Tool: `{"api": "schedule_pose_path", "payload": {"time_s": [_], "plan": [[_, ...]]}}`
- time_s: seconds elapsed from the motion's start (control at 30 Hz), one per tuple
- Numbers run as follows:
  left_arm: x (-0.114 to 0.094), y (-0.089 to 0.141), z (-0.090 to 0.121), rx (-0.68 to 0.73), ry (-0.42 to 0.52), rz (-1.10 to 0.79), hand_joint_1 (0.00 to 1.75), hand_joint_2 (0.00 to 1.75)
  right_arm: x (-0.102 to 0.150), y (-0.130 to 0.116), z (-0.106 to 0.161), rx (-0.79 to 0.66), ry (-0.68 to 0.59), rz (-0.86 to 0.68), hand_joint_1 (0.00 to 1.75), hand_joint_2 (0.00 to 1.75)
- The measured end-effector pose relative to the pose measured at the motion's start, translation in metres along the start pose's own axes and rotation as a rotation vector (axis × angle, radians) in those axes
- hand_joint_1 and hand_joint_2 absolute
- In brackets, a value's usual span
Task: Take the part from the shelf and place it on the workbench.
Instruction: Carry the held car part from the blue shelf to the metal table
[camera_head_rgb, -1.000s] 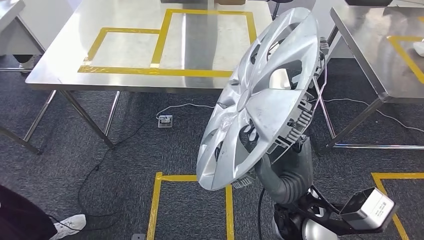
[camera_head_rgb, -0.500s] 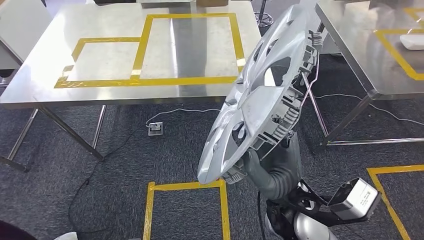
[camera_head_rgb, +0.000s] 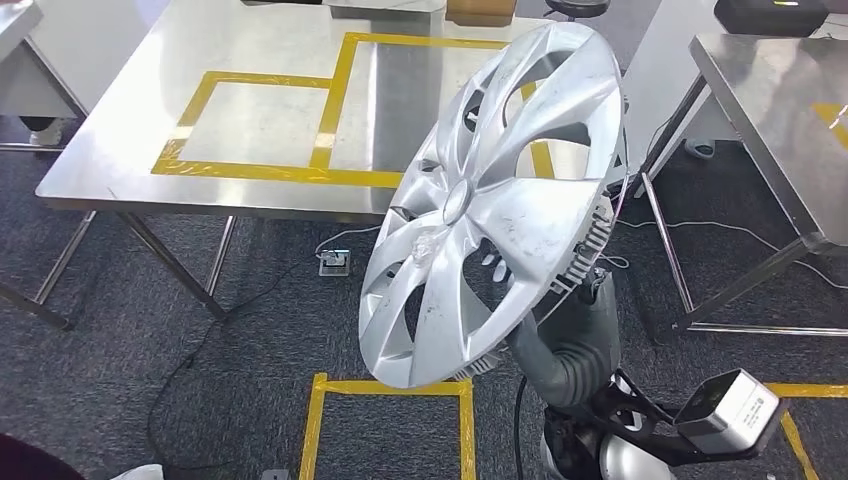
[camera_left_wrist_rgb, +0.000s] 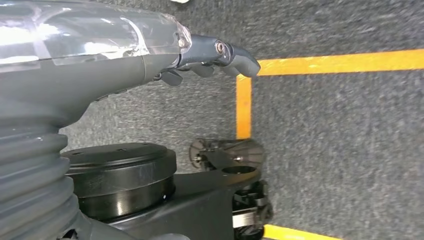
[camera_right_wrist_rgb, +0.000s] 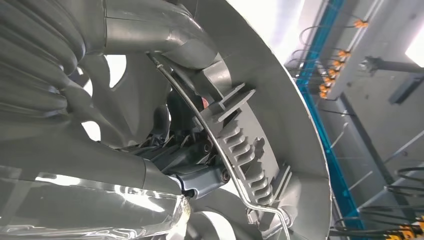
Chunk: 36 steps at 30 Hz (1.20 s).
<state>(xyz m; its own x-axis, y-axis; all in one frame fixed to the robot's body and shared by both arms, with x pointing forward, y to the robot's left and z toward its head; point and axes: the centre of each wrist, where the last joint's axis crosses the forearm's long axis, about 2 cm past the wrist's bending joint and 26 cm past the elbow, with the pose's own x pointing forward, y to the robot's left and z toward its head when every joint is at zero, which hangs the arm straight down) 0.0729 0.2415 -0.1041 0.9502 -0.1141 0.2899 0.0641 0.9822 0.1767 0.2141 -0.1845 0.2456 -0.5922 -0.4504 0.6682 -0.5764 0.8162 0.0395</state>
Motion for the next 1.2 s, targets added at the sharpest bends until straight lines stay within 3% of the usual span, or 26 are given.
{"api": "schedule_pose_path", "payload": {"time_s": [0.2, 1.2], "plan": [[0.0006, -0.0084, 0.0022, -0.016, 0.001, 0.002, 0.00, 1.75, 0.0003, -0.0004, 0.0003, -0.004, -0.007, -0.016, 1.75, 1.75], [0.0010, -0.0073, 0.0019, -0.014, 0.000, -0.001, 0.00, 1.75, 0.0002, -0.0019, 0.0018, -0.012, -0.018, -0.021, 1.75, 1.75]]}}
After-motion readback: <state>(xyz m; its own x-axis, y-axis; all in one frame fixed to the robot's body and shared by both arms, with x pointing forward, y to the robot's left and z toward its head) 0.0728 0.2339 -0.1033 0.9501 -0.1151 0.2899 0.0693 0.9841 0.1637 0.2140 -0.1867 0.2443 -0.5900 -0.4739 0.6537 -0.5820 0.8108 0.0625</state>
